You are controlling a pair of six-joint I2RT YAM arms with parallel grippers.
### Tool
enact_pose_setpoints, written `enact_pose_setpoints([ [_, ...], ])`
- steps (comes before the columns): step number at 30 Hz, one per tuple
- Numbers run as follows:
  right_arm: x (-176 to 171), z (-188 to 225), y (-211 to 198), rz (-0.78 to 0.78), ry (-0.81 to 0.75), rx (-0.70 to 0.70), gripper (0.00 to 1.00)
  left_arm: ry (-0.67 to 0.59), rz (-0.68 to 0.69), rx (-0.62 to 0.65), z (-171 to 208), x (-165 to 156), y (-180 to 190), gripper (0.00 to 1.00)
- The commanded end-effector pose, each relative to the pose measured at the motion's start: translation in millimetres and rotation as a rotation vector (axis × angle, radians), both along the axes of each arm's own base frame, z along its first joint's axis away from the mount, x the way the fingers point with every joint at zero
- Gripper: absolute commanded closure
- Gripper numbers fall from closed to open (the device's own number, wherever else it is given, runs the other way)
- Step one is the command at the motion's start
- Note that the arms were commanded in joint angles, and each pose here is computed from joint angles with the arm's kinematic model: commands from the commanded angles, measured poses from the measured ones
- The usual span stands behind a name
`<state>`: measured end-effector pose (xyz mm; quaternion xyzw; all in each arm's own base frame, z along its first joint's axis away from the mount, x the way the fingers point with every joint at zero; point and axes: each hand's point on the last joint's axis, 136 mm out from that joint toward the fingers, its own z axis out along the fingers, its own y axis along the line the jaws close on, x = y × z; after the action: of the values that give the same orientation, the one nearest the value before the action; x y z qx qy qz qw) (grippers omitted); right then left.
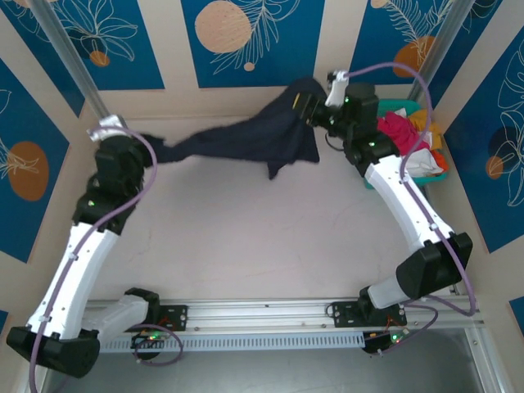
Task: Fold and stack the t-shirts
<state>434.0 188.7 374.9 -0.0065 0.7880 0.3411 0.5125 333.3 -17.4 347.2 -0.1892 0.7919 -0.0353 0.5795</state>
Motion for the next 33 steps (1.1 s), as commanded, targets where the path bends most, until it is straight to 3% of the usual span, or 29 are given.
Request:
enact_pose_setpoints([
  [1,-1.6,-52.2,-8.4,-0.029,0.151,-0.018,0.15,0.205,-0.047,-0.177,-96.0,-18.8,-20.2,0.47],
  [2,-3.6,-66.9,-11.4,-0.042,0.184,-0.034,0.07,0.242,-0.05,-0.2,-118.2,-28.4,-23.5,0.19],
  [3,-6.0,-78.9,-14.8,-0.056,0.209,-0.049,0.04,0.268,-0.044,-0.213,-133.0,-38.0,-24.9,0.01],
  [9,-19.5,-132.5,-30.4,-0.116,0.328,-0.1,0.02,0.294,0.096,-0.16,-153.7,-70.7,3.2,0.0],
  [16,-37.8,-186.1,-31.5,-0.138,0.454,-0.107,0.05,0.395,0.16,-0.127,-176.4,-38.8,9.2,0.0],
  [18,-43.8,-197.7,-29.1,-0.134,0.482,-0.096,0.05,0.433,0.144,-0.124,-188.1,-22.3,1.4,0.02],
  [22,-54.9,-213.3,-24.2,-0.123,0.523,-0.098,0.05,0.556,0.106,-0.164,-216.9,-3.3,-19.3,0.14],
  [24,-59.4,-219.6,-25.1,-0.127,0.536,-0.102,0.06,0.622,0.019,-0.153,-231.6,4.2,-40.3,0.21],
  [29,-62.5,-227.6,-28.1,-0.139,0.549,-0.107,0.06,0.845,-0.085,-0.063,-267.5,2.0,-71.1,0.28],
  [33,-60.6,-229.5,-26.5,-0.133,0.551,-0.106,0.06,0.925,-0.129,-0.026,-288.9,1.9,-84.1,0.34],
])
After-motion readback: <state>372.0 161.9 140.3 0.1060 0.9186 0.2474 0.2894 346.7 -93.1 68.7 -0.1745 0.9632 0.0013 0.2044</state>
